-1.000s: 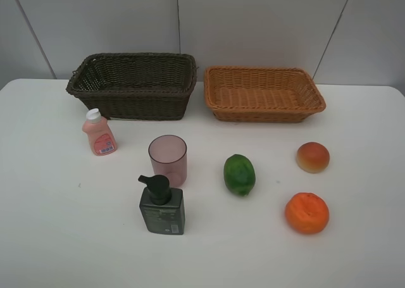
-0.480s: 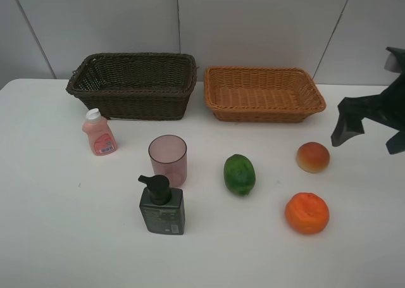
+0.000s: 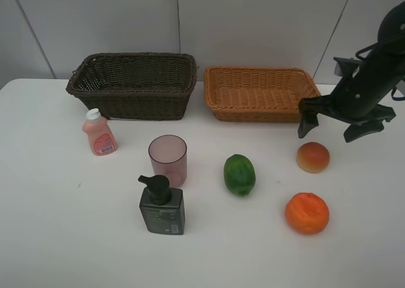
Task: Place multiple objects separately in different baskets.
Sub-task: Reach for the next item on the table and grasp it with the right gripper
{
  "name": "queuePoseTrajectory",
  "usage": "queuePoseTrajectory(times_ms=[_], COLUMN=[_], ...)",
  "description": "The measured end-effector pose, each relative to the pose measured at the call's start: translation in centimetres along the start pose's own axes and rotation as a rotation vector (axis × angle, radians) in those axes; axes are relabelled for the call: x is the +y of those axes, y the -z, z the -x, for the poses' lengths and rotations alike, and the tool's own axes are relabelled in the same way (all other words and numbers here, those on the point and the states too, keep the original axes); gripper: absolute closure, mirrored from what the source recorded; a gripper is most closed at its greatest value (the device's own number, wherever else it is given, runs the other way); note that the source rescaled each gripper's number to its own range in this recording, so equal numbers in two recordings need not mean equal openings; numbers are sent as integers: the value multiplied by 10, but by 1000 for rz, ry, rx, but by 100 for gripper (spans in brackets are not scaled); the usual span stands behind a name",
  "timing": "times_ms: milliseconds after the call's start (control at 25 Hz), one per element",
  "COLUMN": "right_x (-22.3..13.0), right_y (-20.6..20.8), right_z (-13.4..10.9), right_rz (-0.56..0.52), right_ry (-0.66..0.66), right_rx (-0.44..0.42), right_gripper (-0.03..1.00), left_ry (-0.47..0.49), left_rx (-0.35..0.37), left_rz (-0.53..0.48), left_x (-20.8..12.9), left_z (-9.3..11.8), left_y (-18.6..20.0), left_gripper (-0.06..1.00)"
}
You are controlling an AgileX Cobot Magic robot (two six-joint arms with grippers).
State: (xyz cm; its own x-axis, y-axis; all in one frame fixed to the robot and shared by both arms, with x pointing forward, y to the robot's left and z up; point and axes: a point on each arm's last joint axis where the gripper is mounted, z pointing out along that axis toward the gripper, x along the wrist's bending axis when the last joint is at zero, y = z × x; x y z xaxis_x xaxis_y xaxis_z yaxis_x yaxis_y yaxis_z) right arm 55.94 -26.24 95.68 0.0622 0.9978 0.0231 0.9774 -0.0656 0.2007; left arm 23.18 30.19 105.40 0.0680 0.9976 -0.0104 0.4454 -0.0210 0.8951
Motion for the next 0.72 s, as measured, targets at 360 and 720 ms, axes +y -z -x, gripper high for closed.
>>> queuePoseTrajectory(times_ms=[360, 720], right_x=[5, 4], right_y=[-39, -67], right_z=[-1, -2], right_rz=[-42, -83], right_ry=[1, 2], right_rx=[-7, -13], right_gripper=[0, 0], left_ry=[0, 0], left_rx=[0, 0], left_rz=[0, 0], left_x=[0, 0], left_z=[0, 0], left_y=[0, 0], left_gripper=[5, 5])
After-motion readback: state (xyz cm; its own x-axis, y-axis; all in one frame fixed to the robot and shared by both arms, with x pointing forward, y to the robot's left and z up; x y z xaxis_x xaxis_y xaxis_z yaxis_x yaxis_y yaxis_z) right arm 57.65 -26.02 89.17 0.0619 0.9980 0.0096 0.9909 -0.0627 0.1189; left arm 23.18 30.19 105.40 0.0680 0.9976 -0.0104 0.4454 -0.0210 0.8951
